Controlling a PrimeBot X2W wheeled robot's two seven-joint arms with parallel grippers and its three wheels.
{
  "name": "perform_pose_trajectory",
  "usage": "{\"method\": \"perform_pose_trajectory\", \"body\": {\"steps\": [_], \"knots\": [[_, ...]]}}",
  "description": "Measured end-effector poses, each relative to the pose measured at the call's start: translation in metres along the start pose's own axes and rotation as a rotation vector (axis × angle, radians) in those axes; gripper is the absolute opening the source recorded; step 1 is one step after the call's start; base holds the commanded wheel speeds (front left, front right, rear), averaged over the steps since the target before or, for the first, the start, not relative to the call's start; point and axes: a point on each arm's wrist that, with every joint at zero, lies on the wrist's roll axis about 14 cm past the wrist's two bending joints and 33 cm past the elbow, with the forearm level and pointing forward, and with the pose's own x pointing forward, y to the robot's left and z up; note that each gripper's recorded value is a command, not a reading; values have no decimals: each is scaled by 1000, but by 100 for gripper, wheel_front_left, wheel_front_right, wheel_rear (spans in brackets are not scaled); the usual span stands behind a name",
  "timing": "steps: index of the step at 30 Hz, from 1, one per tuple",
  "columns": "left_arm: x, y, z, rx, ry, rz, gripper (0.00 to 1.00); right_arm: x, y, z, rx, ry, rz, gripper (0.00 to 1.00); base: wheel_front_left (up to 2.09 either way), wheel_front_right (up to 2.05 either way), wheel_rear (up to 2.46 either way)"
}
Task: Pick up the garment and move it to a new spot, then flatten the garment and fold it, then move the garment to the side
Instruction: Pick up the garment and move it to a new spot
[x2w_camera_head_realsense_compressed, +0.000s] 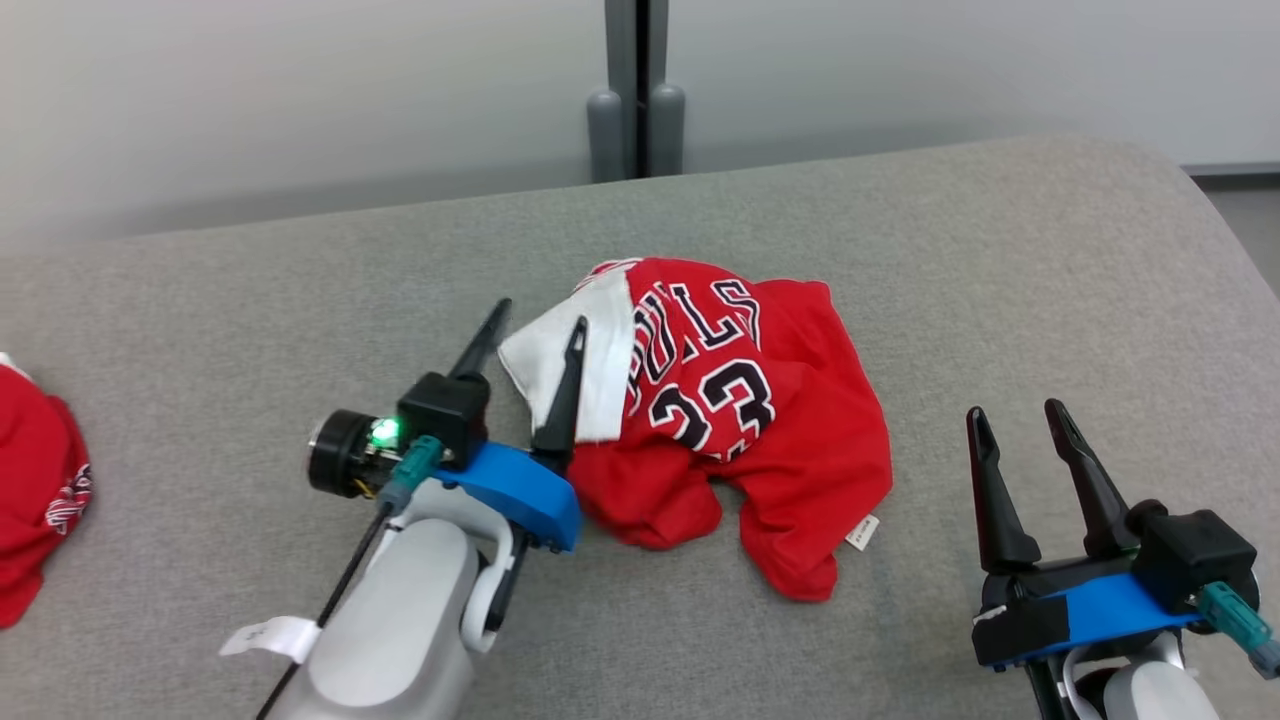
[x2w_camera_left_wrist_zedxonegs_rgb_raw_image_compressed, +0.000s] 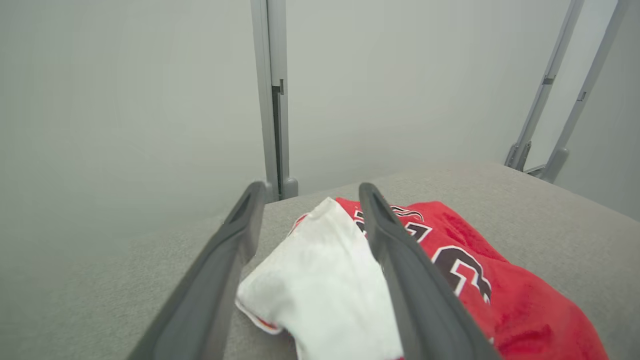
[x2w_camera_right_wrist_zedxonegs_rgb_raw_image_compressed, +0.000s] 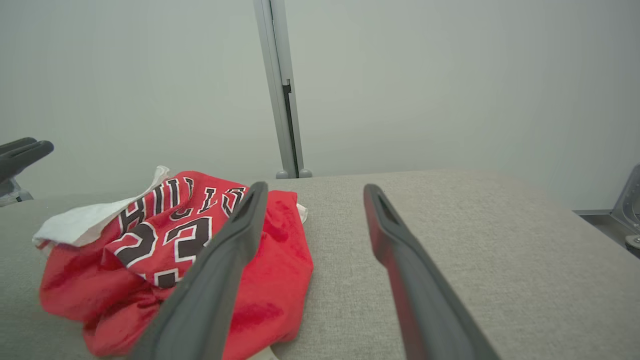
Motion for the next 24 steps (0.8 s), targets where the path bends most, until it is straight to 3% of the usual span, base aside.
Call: {"method": "perform_pose_trajectory", "body": {"steps": [10, 24], "knots": [[-54, 73, 47, 45, -155, 254, 100, 2, 25, 2, 16, -5, 72, 100, 0, 0, 0], [-136, 113, 38, 63, -154, 450, 100, 2, 48, 3, 19, 2, 138, 100, 0, 0, 0]]}}
